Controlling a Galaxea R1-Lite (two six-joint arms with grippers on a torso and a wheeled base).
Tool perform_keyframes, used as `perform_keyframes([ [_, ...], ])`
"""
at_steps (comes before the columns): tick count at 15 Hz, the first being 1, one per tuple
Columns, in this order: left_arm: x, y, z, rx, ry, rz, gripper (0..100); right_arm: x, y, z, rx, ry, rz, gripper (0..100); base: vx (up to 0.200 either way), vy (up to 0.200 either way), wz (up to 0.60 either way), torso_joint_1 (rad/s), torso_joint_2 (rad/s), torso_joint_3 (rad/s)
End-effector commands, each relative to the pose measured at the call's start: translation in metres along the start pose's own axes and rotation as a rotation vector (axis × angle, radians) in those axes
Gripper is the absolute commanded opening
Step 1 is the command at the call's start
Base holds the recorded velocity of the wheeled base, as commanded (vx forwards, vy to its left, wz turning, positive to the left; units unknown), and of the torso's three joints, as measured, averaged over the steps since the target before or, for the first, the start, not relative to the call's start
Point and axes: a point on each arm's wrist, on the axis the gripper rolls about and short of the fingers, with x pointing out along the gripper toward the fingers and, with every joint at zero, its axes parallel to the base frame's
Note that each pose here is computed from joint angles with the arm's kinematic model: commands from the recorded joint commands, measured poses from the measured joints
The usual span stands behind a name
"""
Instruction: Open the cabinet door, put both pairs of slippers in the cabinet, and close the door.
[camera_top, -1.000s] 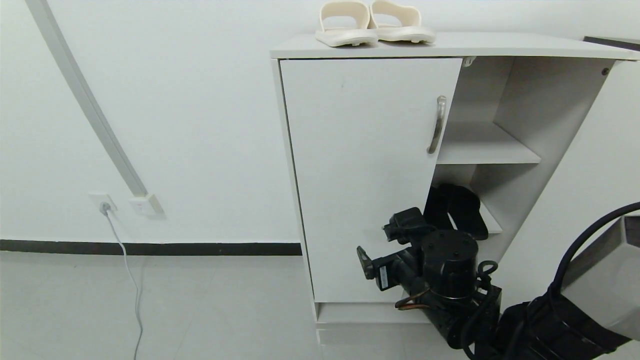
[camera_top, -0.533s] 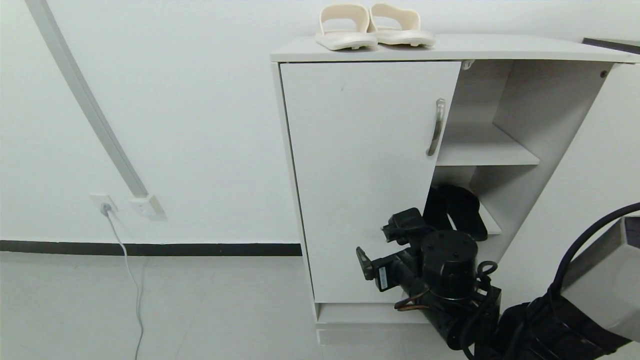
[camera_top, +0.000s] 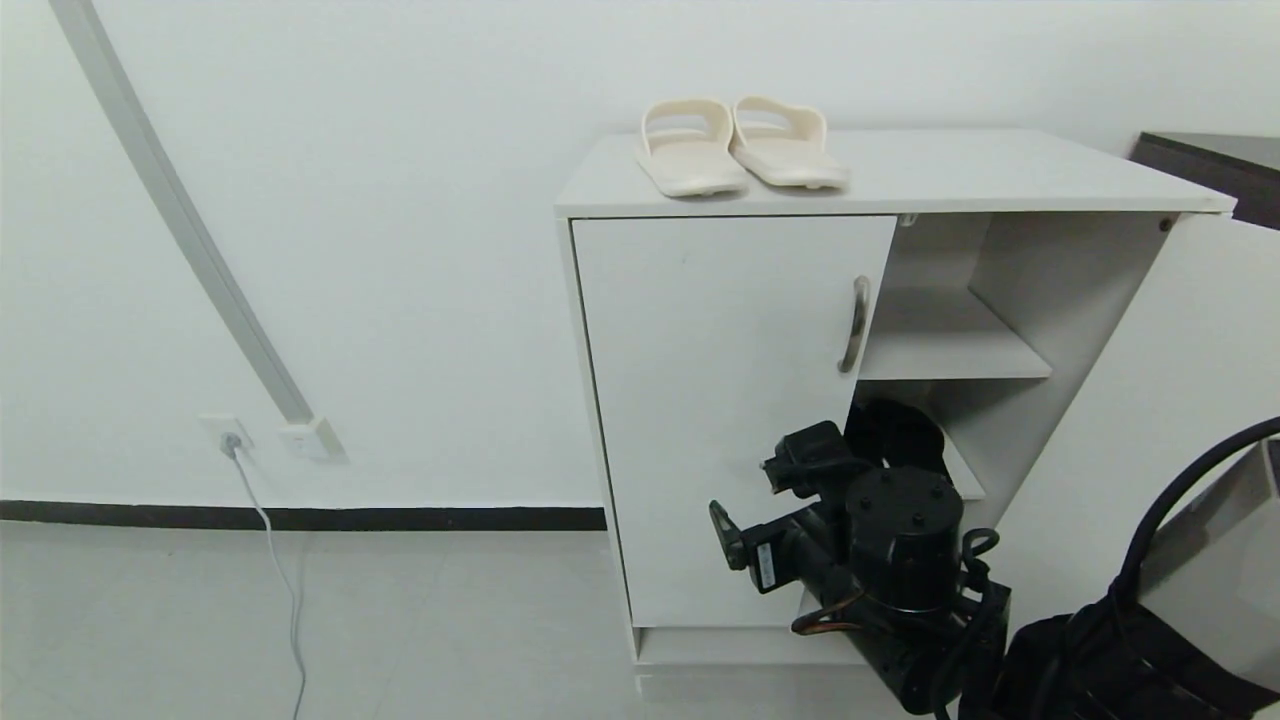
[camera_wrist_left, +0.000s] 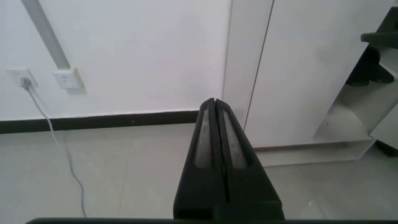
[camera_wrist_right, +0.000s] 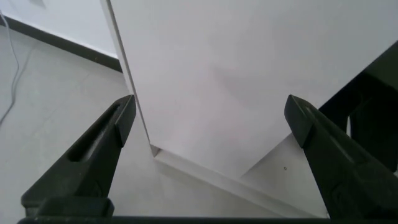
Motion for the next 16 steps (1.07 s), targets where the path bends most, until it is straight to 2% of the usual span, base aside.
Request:
perform_keyframes([
  [1,0.0000,0.0000,-0.0001,0.000,0.001,0.000,0,-0.0026,-0.0008,0.0047,0.009,-0.016,0.001,100,0.000,0.000,0.00,0.119,-0.47,-0.349],
  [16,0.0000,0.0000,-0.0001,0.000,0.001,0.000,0,-0.0020,-0.0016,0.0030,0.007,-0.011,0.000,100,0.000,0.000,0.00,0.172,-0.49,-0.322],
])
